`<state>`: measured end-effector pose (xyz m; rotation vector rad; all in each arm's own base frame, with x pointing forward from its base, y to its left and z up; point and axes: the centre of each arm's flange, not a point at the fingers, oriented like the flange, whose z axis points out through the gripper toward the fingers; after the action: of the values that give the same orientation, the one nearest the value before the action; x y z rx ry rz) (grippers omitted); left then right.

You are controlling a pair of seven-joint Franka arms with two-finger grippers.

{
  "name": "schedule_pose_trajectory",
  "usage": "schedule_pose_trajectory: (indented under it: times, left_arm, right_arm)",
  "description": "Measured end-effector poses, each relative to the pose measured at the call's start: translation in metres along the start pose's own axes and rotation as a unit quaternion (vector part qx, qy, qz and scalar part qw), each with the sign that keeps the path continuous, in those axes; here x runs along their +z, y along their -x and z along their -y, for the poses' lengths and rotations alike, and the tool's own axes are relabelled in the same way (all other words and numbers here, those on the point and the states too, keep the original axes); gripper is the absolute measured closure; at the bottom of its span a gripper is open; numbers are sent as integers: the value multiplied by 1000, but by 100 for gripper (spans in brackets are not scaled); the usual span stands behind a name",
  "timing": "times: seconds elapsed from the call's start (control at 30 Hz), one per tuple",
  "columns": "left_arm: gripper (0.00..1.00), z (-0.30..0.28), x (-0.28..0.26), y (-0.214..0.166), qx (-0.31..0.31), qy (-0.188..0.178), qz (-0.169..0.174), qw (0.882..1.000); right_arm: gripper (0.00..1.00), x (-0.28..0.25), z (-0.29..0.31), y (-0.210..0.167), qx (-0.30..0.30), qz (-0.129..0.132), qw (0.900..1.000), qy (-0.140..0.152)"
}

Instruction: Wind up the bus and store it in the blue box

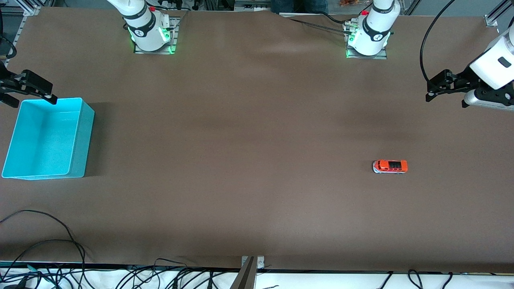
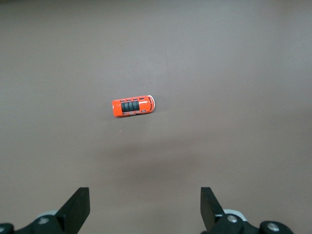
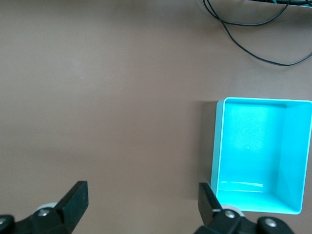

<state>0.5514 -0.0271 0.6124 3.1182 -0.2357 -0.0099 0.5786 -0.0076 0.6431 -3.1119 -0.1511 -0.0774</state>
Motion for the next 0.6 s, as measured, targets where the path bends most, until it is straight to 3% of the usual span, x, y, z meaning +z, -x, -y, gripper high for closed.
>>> schedule_pose_trajectory:
  times: [0.6]
  left_arm:
    - [0,-4,0,0,4,0,0,1000]
  right_arm:
    - [0,-9,0,4,0,-7,1000,1]
